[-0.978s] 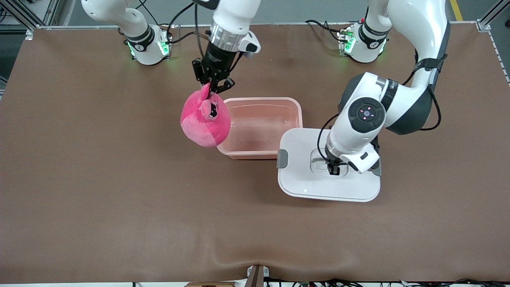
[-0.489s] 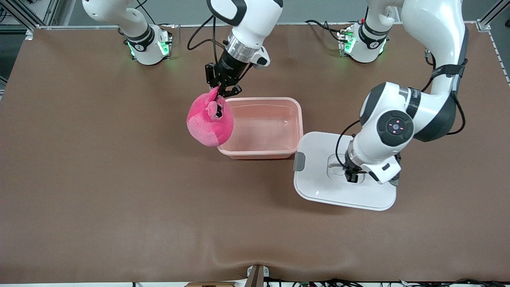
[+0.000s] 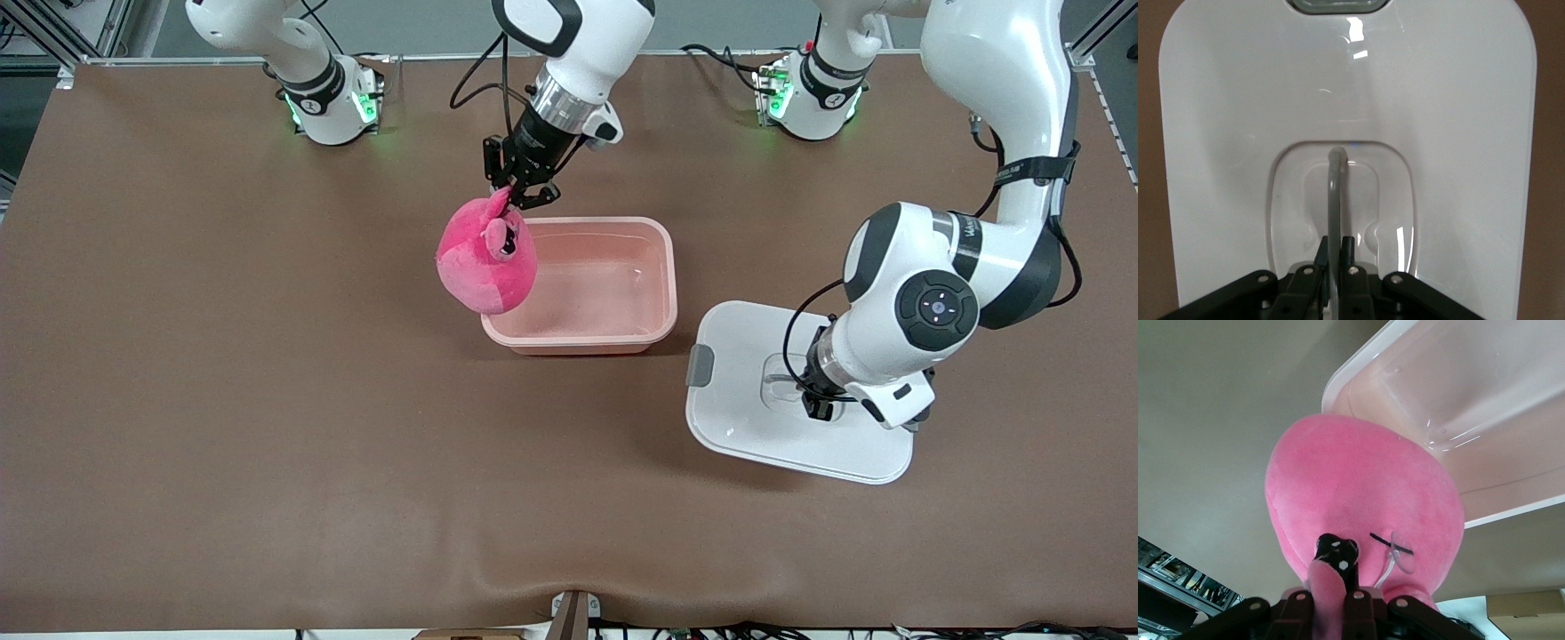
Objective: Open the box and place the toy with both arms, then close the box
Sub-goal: 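Lower the pink plush into the pink box with the right gripper, then open the right gripper and withdraw it from the box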
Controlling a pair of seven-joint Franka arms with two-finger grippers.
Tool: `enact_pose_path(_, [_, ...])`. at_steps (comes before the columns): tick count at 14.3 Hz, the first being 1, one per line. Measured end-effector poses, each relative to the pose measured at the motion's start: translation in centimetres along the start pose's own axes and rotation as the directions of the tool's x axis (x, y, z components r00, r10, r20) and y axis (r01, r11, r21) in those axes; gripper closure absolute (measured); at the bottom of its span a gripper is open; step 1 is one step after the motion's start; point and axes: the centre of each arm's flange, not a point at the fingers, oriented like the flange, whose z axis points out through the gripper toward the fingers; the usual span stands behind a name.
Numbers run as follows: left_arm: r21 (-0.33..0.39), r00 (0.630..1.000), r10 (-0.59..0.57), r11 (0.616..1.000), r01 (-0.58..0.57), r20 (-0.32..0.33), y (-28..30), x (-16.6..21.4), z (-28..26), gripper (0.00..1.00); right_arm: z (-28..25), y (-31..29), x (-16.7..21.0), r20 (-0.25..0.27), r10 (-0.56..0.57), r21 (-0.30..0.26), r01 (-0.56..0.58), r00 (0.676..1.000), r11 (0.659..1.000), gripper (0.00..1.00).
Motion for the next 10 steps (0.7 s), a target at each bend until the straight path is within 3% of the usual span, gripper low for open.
enact_pose_path(2, [0.004,1.000,-0.001,1.000,0.001,0.000,0.1,0.4,0.3,0.93,-0.3,0.5,-0.1,0.002,0.006,-0.010,-0.006,1.000,1.000,0.81])
enact_pose_path(7, [0.006,1.000,-0.001,1.000,0.001,0.001,0.1,0.4,0.6,0.93,-1.6,1.2,-0.9,-0.003,0.027,-0.038,-0.027,1.000,0.999,0.29])
enact_pose_path(10, [0.005,1.000,-0.001,1.000,0.001,0.001,0.1,0.4,0.6,0.93,-1.7,1.0,-1.5,0.003,0.037,-0.014,-0.037,0.999,0.999,0.01])
